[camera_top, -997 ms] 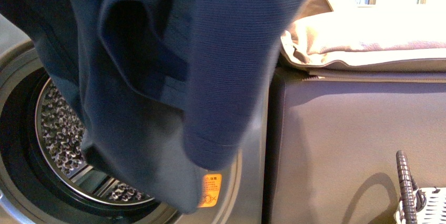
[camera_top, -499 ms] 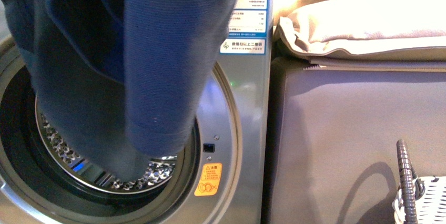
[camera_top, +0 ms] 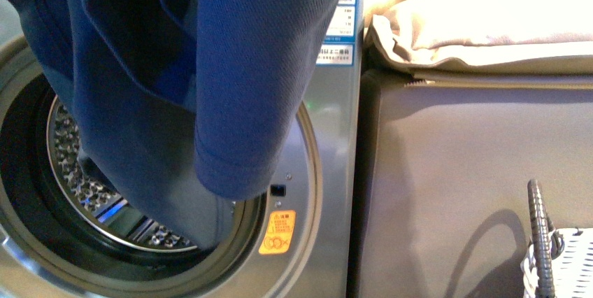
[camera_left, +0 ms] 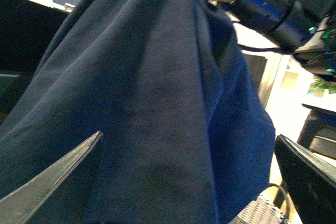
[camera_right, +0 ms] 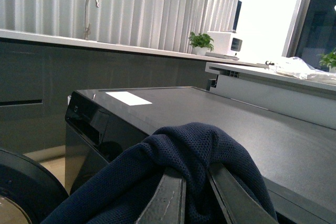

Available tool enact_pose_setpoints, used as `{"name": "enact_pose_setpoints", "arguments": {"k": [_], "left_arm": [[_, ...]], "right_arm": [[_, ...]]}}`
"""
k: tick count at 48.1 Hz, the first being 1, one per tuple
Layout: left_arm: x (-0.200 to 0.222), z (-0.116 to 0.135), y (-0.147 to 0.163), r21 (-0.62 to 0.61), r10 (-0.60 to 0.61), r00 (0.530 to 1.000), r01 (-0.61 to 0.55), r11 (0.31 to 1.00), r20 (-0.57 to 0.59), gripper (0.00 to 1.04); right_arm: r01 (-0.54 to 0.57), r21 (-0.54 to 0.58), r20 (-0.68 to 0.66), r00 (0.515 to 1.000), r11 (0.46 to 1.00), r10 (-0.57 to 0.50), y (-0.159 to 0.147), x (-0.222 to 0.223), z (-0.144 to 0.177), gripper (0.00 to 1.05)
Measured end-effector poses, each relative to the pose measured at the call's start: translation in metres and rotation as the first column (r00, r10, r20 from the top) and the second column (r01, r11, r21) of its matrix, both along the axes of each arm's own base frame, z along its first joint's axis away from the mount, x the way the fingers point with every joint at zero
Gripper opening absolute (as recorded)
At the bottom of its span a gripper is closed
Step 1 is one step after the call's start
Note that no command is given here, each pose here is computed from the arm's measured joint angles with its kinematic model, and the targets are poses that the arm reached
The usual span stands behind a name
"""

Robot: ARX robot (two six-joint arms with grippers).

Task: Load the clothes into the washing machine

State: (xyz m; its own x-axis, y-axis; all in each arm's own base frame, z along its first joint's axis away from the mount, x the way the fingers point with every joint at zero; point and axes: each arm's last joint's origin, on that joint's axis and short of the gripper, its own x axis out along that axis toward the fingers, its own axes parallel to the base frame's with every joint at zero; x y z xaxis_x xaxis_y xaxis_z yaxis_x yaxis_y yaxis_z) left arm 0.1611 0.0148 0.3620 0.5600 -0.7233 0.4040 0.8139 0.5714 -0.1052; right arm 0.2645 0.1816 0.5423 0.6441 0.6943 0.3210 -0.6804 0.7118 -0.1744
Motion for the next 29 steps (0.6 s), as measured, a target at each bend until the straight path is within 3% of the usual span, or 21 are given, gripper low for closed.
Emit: {"name": "enact_pose_setpoints", "arguments": {"k": [7,16,29], "left_arm": [[0.006,0.012,-0.009,-0.014,-0.1,0.995,0.1,0.995,0.007,0.98],[0.021,0.01,-0.03,-0.014,-0.204,0.976,0.203,0.979,-0.076,0.98],[0.049,0.016,-0.065,0.06,-0.218,0.972,0.223,0.973,-0.083,0.98]], "right_arm": [[0.0,0.0,0.0,1.0,1.0,0.0,0.0,0.0,0.0,0.05],[0.0,0.0,0.0,1.0,1.0,0.0,0.0,0.0,0.0,0.05],[0.001,0.0,0.0,1.0,1.0,-0.001,0.0,0.0,0.0,0.05]]}}
